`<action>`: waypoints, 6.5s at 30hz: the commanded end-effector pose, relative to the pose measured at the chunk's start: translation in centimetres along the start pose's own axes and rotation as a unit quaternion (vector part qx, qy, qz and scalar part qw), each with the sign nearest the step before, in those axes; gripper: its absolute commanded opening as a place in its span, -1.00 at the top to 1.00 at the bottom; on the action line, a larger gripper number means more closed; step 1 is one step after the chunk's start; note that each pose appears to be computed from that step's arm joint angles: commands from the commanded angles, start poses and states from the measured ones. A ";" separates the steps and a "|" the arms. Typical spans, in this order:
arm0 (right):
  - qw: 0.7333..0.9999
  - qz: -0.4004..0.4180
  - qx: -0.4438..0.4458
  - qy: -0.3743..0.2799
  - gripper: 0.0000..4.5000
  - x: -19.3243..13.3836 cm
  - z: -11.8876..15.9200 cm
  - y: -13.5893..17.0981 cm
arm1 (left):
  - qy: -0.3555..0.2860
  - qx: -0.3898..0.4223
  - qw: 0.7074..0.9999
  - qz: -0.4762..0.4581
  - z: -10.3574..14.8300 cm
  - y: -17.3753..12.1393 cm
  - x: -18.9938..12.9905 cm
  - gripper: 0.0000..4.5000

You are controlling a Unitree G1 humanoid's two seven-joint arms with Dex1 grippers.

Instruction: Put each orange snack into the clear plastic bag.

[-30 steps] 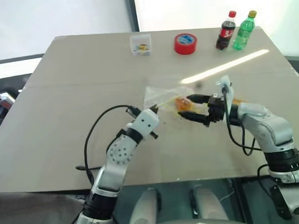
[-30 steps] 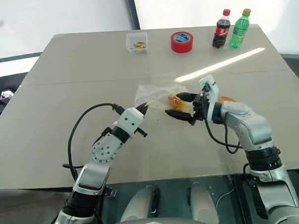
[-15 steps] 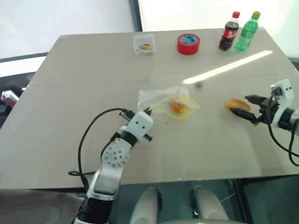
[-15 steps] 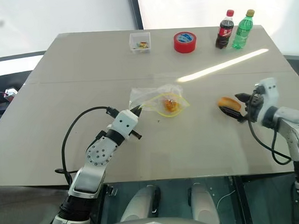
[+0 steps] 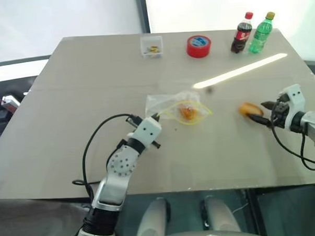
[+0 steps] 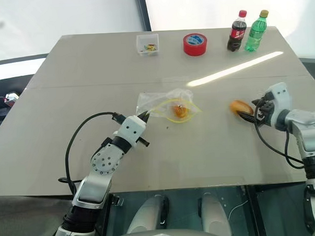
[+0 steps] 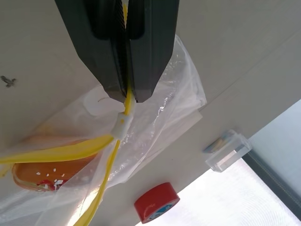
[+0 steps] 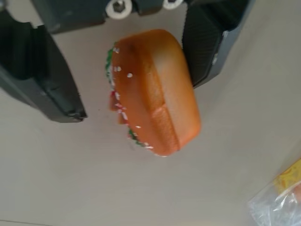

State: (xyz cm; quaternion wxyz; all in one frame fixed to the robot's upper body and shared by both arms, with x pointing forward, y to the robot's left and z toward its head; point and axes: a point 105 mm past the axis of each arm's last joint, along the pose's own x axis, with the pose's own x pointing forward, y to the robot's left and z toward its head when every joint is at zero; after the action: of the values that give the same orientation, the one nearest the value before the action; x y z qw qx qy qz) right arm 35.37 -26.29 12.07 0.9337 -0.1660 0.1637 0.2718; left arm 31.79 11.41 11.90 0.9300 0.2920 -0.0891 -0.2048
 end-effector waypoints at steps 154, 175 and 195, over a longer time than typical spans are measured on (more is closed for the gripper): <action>0.840 0.073 -0.463 -0.272 -0.20 3.0 21.1 14.6 | -0.159 0.124 0.979 -0.033 10.3 4.0 4.3 1.00; 0.812 0.081 -0.503 -0.283 0.99 3.3 21.3 15.7 | -0.154 0.111 0.981 -0.029 9.9 4.1 4.4 1.00; 0.801 0.091 -0.518 -0.287 0.25 3.7 21.3 16.7 | -0.151 0.102 0.983 -0.025 9.7 4.0 4.4 1.00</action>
State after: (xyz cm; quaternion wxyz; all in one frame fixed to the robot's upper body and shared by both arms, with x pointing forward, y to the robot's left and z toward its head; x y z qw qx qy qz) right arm 34.03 -3.38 24.11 0.6973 -0.5118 -0.2249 0.4487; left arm 34.80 7.48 20.91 0.8674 0.3588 -0.2153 -0.2692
